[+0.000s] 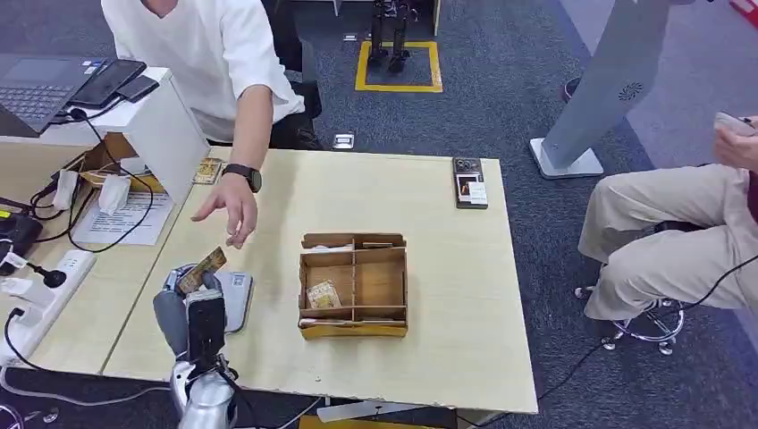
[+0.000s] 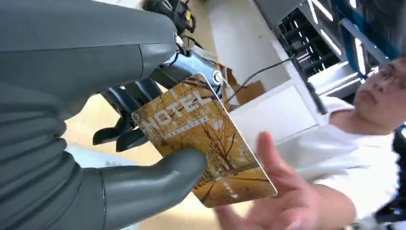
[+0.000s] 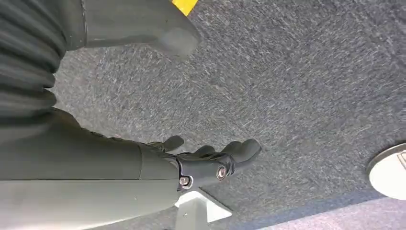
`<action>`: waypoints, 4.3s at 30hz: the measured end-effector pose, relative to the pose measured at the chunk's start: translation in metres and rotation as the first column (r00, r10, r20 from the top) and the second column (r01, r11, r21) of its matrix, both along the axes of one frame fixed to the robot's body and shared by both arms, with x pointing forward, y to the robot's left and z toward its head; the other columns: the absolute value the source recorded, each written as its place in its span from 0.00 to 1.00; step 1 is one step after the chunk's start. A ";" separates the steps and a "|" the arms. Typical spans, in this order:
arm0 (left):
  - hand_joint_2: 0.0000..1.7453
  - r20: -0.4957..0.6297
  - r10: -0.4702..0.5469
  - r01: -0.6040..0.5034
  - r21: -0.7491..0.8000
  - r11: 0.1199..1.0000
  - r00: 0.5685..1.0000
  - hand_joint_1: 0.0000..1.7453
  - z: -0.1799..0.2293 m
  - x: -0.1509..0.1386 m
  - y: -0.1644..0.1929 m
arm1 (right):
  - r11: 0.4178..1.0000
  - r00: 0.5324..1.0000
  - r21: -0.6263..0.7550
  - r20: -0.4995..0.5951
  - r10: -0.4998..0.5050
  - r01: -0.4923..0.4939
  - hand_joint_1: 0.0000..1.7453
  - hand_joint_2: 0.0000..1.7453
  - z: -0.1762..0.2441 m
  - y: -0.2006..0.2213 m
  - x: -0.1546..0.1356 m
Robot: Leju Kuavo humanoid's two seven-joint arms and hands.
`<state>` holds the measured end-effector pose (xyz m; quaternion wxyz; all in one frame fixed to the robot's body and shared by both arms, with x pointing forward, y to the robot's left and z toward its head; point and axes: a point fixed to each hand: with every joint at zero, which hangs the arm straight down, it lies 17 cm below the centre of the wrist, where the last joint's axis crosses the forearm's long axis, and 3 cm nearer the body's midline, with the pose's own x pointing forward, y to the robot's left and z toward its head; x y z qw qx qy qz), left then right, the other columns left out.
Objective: Pass the card to the sensor for recognition and then transmit it.
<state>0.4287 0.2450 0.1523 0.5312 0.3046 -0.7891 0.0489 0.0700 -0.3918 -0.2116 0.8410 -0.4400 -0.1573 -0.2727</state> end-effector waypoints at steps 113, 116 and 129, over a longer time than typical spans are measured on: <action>1.00 0.050 -0.823 0.595 0.667 0.449 0.566 0.00 0.082 -0.133 -0.265 | 1.000 1.000 -0.017 0.025 0.006 -0.006 0.00 1.00 0.000 -0.009 0.001; 1.00 0.025 -0.806 0.575 0.688 0.442 0.591 0.00 0.077 -0.129 -0.266 | 1.000 1.000 -0.016 0.025 0.007 -0.006 0.00 1.00 0.000 -0.009 0.001; 1.00 -0.115 -0.617 0.370 0.878 0.304 0.779 0.00 0.038 -0.096 -0.274 | 1.000 1.000 -0.004 0.009 0.001 -0.001 0.00 1.00 -0.002 -0.009 -0.002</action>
